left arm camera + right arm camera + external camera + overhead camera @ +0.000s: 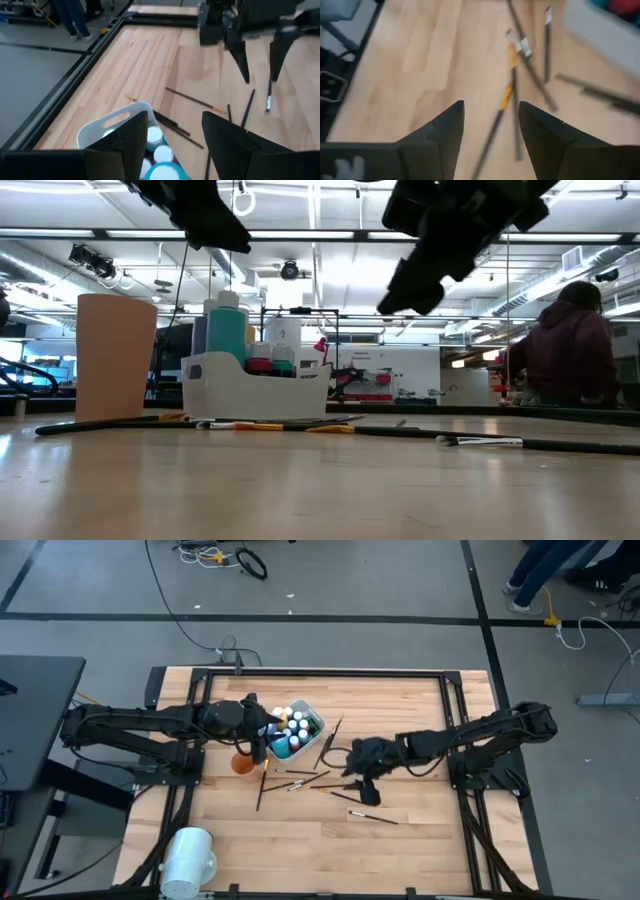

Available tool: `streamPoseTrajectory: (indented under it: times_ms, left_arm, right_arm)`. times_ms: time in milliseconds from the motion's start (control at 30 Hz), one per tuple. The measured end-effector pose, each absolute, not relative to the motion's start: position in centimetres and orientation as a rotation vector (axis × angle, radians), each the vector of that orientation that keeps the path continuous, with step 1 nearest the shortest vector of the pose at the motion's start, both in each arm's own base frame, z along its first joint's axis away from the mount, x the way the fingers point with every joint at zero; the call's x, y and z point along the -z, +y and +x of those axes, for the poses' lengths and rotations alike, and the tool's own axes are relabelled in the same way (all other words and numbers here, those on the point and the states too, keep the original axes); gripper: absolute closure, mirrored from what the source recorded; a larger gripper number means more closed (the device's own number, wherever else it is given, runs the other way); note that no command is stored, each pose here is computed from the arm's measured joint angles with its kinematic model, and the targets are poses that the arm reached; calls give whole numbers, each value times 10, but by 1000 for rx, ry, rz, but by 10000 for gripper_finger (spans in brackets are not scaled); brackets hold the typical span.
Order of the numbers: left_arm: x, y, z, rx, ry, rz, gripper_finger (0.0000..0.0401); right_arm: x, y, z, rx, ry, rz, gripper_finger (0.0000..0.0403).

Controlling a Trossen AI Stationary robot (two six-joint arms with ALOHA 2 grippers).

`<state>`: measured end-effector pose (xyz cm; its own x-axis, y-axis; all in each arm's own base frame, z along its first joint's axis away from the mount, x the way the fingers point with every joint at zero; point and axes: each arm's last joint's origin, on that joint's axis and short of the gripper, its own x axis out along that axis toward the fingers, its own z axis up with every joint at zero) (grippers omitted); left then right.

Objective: Pick & Place Paint Supplies
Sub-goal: Put the black silver paintbrush into the orange cup

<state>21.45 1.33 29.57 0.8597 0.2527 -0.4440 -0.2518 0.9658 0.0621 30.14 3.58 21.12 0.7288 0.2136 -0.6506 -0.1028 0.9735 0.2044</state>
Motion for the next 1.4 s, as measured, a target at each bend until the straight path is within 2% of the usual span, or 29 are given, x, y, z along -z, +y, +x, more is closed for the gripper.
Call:
streamPoseTrajectory:
  times_ms: [167, 467, 600, 1000, 1167, 1400]
  left_arm:
    - [-297, 12, 215, -257, 449, 1, 205]
    - [-297, 12, 215, -259, 449, -1, 205]
    - [-297, 12, 215, -259, 450, -1, 205]
    - [-296, 12, 215, -256, 459, 7, 205]
    - [-296, 12, 215, -254, 462, 7, 205]
    - [-296, 12, 215, -254, 463, 7, 205]
  right_arm:
    - [-202, 50, 294, -190, 782, 242, 214]
    - [-187, 69, 287, -275, 787, 187, 214]
    - [-173, 83, 285, -247, 760, 127, 214]
    - [-126, 114, 288, -185, 863, 107, 214]
    - [-114, 115, 288, -109, 876, 29, 214]
    - [-108, 115, 290, -95, 877, 17, 214]
